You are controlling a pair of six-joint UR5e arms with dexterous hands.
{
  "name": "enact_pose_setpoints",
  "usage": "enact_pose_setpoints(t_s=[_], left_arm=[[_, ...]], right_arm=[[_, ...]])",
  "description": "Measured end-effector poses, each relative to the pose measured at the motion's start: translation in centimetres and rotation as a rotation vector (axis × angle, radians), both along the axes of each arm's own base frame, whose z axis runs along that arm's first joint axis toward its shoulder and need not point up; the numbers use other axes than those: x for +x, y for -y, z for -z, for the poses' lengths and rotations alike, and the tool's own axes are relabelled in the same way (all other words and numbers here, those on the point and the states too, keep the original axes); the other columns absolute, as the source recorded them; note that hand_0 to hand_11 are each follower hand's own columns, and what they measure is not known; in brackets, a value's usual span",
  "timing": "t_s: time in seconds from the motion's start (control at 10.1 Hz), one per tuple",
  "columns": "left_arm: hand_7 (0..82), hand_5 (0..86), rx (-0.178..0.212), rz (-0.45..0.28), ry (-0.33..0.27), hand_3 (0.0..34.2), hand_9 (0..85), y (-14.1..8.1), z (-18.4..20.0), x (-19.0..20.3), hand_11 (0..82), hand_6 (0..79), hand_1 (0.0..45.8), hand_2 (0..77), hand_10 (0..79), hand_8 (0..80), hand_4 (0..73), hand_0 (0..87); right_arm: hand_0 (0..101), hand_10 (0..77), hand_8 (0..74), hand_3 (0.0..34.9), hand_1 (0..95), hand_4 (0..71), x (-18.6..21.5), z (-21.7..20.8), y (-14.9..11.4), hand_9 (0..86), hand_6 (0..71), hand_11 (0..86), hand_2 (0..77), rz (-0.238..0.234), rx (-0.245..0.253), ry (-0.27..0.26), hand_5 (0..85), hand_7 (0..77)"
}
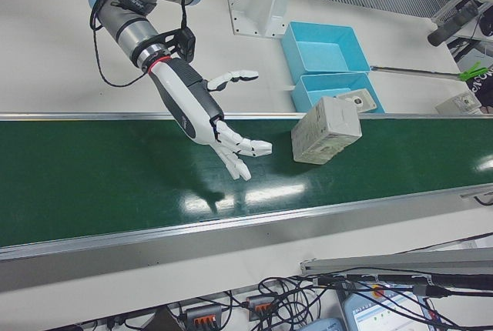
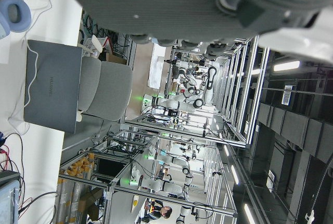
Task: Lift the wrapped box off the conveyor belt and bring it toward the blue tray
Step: 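Bring the right hand beside the wrapped white box on the belt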
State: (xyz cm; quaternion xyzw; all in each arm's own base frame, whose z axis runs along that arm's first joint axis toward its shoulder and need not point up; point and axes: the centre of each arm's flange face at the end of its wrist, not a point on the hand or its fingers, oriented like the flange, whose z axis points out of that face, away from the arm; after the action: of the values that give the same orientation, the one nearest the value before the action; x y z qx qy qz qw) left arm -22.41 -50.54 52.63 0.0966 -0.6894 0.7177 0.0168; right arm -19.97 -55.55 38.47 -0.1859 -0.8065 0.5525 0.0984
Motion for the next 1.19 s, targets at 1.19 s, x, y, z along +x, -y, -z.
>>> enact_pose_setpoints(t_s=[1.19], left_arm=[[0.5, 1.1, 0.0, 0.0, 0.0, 0.0, 0.0, 0.0, 0.0, 0.0, 0.0, 0.0, 0.0, 0.5, 0.5, 0.5, 0.0, 0.0]], right_arm=[[50, 0.0, 0.5, 5.6, 18.5, 8.2, -4.2, -0.4, -0.2, 3.3, 4.4, 1.6, 18.5, 0.021, 0.007, -0.09, 19.6, 20.2]])
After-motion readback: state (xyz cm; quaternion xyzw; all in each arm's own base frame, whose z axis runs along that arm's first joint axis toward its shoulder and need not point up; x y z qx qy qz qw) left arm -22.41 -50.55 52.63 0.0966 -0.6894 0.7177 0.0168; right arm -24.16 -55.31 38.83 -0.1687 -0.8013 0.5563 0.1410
